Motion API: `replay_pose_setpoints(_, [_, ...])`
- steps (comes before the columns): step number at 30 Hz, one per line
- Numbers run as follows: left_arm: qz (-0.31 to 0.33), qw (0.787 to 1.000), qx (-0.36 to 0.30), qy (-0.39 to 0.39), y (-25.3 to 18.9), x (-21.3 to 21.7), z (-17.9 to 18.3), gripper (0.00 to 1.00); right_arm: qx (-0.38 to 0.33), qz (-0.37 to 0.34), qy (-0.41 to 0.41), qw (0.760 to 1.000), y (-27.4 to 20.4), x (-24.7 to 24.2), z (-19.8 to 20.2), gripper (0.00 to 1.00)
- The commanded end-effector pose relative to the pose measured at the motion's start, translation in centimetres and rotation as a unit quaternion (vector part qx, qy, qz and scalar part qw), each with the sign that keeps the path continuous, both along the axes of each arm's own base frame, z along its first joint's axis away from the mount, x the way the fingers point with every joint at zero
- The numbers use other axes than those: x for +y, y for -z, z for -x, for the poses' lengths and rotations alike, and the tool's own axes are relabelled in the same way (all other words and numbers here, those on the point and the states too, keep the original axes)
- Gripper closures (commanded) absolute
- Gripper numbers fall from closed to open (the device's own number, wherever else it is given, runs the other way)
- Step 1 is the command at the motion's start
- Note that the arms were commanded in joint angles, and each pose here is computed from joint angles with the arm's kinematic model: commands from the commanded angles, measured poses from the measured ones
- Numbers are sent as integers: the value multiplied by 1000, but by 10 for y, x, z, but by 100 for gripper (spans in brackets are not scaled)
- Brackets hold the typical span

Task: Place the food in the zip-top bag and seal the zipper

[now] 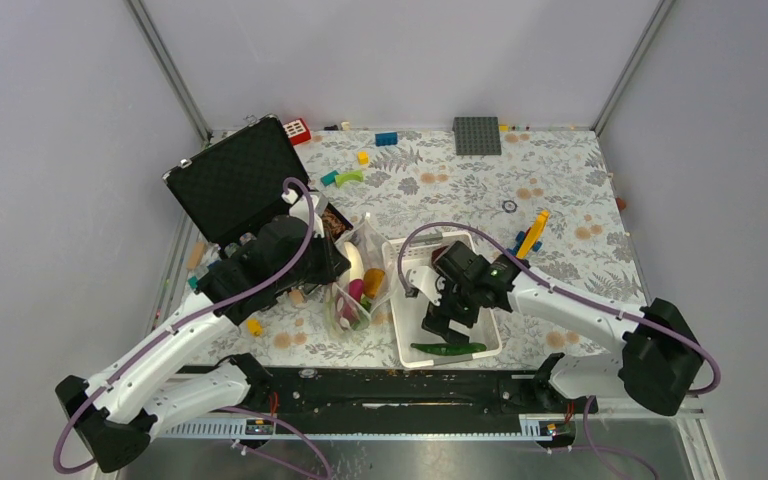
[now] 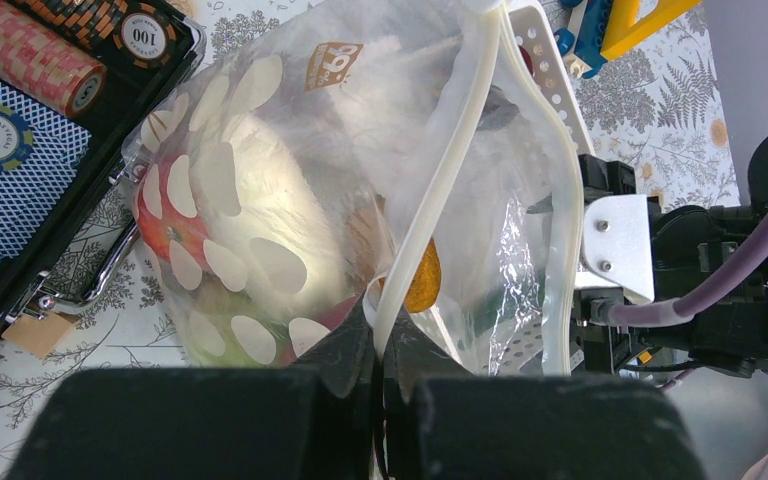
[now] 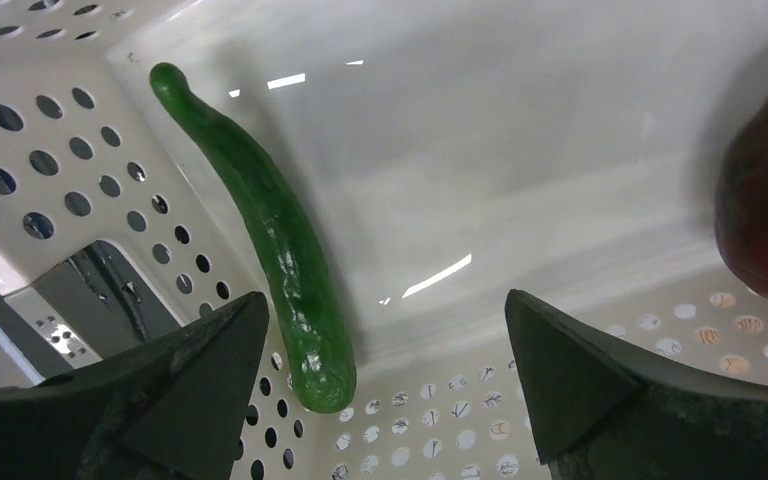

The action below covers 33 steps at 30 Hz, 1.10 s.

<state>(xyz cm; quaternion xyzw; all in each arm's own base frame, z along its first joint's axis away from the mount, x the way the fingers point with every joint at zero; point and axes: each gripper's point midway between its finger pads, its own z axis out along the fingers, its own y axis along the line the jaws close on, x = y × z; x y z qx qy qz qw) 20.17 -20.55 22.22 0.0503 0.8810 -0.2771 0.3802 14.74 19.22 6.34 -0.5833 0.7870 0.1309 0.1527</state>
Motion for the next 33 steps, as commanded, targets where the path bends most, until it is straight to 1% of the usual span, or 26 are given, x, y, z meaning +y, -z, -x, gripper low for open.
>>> replay_pose_setpoints(1, [24,999,-27,7,-18,-9,-8,100,31,-9,-55,998,4,5,13,4])
replay_pose_setpoints(6, [24,999,-29,11,-19,-10,-8,100,48,7,-64,997,14,3,15,4])
replay_pose_setpoints(14, [24,999,-33,12,-19,-11,-10,100,70,13,-79,994,22,7,18,4])
replay_pose_setpoints(19, [23,999,-35,13,-19,-11,-11,100,88,6,-95,992,24,11,23,4])
replay_pose_setpoints(21, [22,999,-35,13,-19,-12,-12,100,83,4,-97,992,22,13,20,4])
replay_pose_setpoints(28, [21,999,-35,13,-19,-12,-12,100,41,-56,-91,993,-2,40,3,4])
replay_pose_setpoints(33, [19,999,-34,9,-17,-12,-13,100,65,-108,-107,986,-11,59,14,4])
